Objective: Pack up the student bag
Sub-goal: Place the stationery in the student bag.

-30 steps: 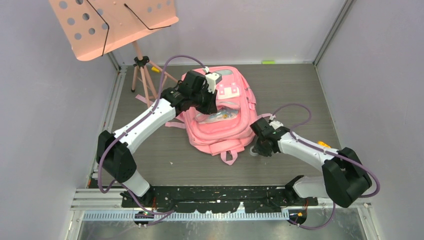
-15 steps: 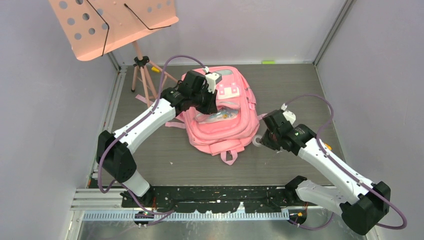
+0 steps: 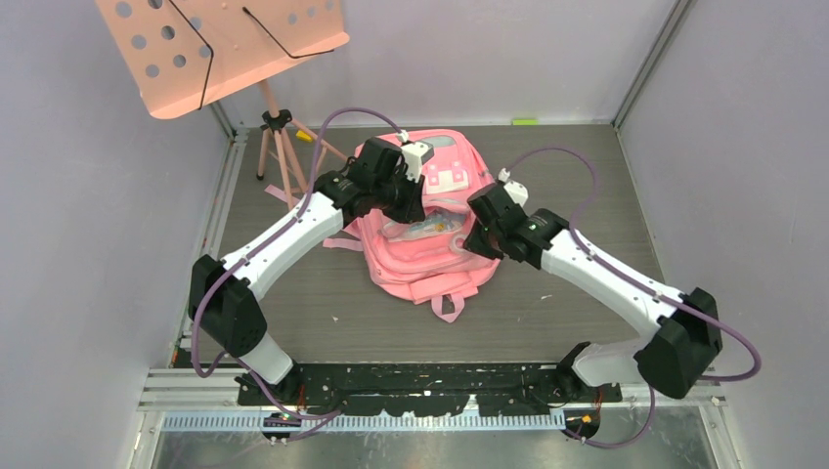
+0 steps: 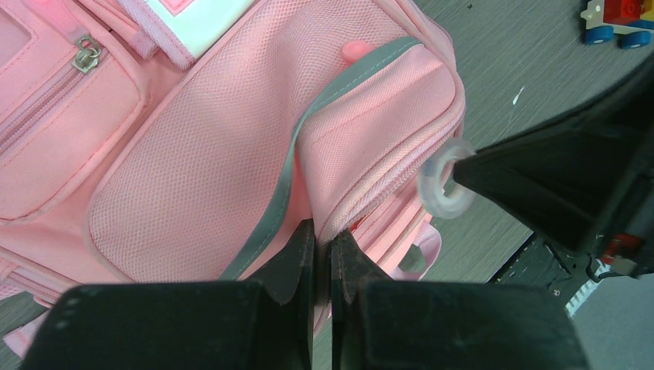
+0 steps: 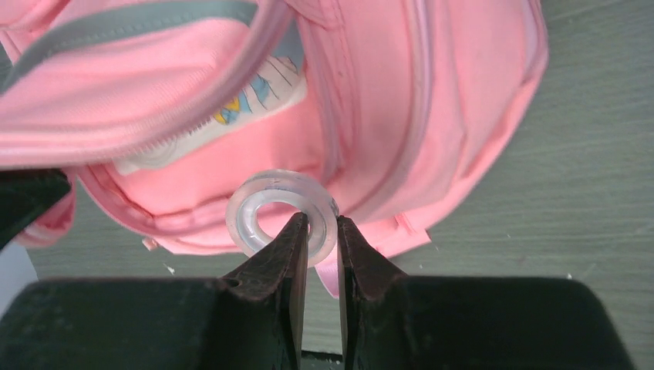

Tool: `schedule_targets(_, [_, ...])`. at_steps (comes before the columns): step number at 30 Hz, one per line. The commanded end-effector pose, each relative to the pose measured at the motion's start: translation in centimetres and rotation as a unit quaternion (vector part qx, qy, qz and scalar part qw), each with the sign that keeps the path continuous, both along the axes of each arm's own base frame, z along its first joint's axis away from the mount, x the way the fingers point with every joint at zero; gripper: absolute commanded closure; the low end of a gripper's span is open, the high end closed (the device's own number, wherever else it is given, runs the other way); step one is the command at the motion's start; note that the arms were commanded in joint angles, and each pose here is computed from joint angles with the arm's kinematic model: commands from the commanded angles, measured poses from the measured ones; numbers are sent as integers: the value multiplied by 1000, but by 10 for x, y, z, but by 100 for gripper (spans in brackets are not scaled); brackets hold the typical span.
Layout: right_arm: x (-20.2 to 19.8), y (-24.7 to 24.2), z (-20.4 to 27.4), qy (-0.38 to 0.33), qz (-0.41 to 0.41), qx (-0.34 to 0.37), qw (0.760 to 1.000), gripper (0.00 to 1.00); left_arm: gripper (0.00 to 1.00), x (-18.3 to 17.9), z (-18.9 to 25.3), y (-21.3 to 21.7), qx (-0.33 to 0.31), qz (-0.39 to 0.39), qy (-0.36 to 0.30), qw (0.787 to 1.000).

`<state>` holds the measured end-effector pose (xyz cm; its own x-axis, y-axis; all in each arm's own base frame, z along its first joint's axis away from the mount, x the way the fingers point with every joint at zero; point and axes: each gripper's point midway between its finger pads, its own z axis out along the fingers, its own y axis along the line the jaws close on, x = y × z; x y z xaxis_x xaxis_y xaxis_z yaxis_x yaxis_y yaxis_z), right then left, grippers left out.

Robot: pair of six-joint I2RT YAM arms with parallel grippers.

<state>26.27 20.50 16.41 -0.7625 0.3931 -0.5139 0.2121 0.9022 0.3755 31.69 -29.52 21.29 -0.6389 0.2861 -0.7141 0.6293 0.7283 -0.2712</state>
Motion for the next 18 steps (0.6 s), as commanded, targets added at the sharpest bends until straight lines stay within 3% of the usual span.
schedule_targets(1, [36, 22, 24, -63, 0, 15, 998, 85, 100, 0, 42, -6, -54, -4, -32, 998])
schedule_targets(11, [80, 19, 7, -127, -71, -19, 989, 84, 100, 0, 40, -8, -55, -5, -28, 998])
schedule_targets(18, [91, 24, -11, -121, -81, -39, 989, 83, 100, 0, 39, -8, -54, -5, -27, 998])
